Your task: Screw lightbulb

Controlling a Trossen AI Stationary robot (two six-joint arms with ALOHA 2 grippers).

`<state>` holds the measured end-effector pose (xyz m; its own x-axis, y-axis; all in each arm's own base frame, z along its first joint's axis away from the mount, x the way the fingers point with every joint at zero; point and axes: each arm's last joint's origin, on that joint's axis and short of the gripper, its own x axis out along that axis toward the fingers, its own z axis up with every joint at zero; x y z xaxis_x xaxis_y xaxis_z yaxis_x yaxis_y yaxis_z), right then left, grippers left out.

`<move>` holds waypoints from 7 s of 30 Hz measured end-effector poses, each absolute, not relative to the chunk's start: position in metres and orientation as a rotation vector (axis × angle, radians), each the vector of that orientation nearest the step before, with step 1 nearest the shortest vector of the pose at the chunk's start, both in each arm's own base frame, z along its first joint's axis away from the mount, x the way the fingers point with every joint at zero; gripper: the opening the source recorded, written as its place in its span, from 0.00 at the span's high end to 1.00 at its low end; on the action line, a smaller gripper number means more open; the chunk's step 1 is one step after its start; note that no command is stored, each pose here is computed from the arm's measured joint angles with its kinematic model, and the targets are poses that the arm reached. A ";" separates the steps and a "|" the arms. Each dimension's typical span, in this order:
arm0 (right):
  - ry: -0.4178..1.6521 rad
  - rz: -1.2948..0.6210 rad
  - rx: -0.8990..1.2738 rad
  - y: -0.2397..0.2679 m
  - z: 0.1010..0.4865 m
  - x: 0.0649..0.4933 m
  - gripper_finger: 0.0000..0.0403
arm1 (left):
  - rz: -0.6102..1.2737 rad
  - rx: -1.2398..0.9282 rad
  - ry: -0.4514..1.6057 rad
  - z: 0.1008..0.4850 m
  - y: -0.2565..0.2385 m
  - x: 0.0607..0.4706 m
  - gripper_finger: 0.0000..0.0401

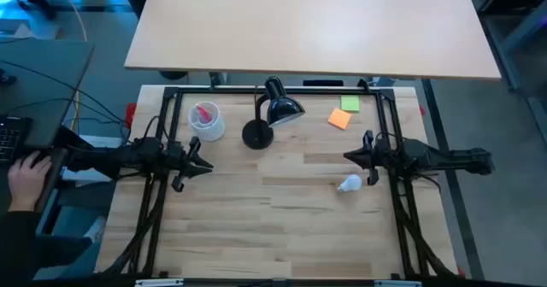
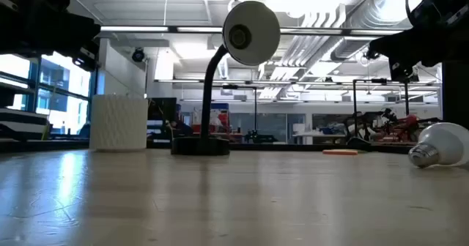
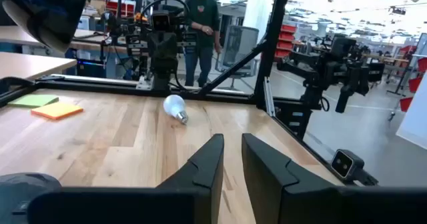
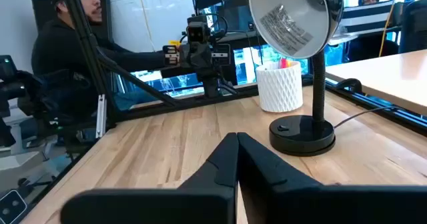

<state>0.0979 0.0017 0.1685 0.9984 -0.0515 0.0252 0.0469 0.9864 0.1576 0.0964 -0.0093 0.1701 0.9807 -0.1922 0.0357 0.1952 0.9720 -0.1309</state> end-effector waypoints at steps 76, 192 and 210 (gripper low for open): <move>-0.029 -0.049 0.158 0.002 0.168 0.098 1.00 | -0.195 -0.230 -0.019 0.171 -0.009 0.096 0.88; 1.723 0.519 -0.282 0.028 0.164 0.176 0.19 | 0.253 -0.262 -0.108 0.174 0.004 0.096 0.88; 1.731 0.212 -0.074 0.036 0.141 0.210 0.19 | 0.251 -0.262 -0.105 0.174 0.004 0.096 0.88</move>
<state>0.2103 0.0361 0.1408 -0.1719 0.0701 -0.9826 -0.1687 0.9806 0.0994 0.0961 0.0037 0.1737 0.9635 0.2584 0.0702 -0.2312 0.9351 -0.2684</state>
